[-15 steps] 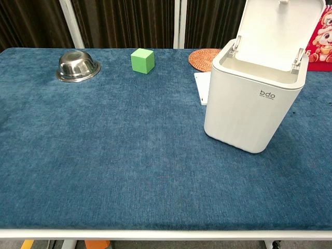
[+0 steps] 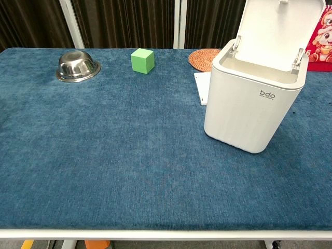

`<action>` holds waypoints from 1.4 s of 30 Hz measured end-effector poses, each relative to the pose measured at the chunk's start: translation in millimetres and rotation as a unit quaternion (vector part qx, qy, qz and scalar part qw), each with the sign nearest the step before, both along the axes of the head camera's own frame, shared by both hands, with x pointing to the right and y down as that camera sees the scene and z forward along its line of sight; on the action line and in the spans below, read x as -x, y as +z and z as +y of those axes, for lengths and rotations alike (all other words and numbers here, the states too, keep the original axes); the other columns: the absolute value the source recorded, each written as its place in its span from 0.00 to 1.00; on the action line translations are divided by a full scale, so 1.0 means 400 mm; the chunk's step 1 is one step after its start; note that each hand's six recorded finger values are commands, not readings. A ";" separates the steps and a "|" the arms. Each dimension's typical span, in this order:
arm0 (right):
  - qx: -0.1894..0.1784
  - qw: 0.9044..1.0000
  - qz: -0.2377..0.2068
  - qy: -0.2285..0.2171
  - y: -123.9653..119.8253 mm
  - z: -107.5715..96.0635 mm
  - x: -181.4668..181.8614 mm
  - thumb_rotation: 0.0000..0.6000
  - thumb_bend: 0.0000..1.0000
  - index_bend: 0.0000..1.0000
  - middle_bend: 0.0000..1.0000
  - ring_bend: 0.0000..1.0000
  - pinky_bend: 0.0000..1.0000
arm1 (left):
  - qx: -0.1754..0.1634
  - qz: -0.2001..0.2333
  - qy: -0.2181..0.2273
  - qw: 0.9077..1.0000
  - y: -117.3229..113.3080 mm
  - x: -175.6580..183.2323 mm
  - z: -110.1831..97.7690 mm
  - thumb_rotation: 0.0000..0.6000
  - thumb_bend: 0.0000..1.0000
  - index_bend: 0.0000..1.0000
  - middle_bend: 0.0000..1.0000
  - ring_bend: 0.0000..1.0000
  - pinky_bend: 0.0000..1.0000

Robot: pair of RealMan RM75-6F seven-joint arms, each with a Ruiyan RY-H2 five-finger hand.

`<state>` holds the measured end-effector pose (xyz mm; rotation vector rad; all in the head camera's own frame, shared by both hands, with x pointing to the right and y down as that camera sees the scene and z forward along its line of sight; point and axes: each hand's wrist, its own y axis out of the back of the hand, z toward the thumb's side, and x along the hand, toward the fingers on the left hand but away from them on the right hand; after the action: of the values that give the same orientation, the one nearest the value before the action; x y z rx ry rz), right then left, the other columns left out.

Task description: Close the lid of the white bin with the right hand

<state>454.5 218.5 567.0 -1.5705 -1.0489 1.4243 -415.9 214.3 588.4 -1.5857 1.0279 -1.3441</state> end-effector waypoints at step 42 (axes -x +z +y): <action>0.103 0.958 -0.261 -0.063 0.015 -0.267 0.222 1.00 1.00 0.00 0.00 0.00 0.00 | 0.025 -0.017 0.012 0.999 0.029 -0.011 0.004 1.00 0.00 0.14 0.09 0.04 0.08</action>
<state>365.6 111.5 573.0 -2.2019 -1.0903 1.0796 -411.5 215.9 600.0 -1.6005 0.9584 -1.3850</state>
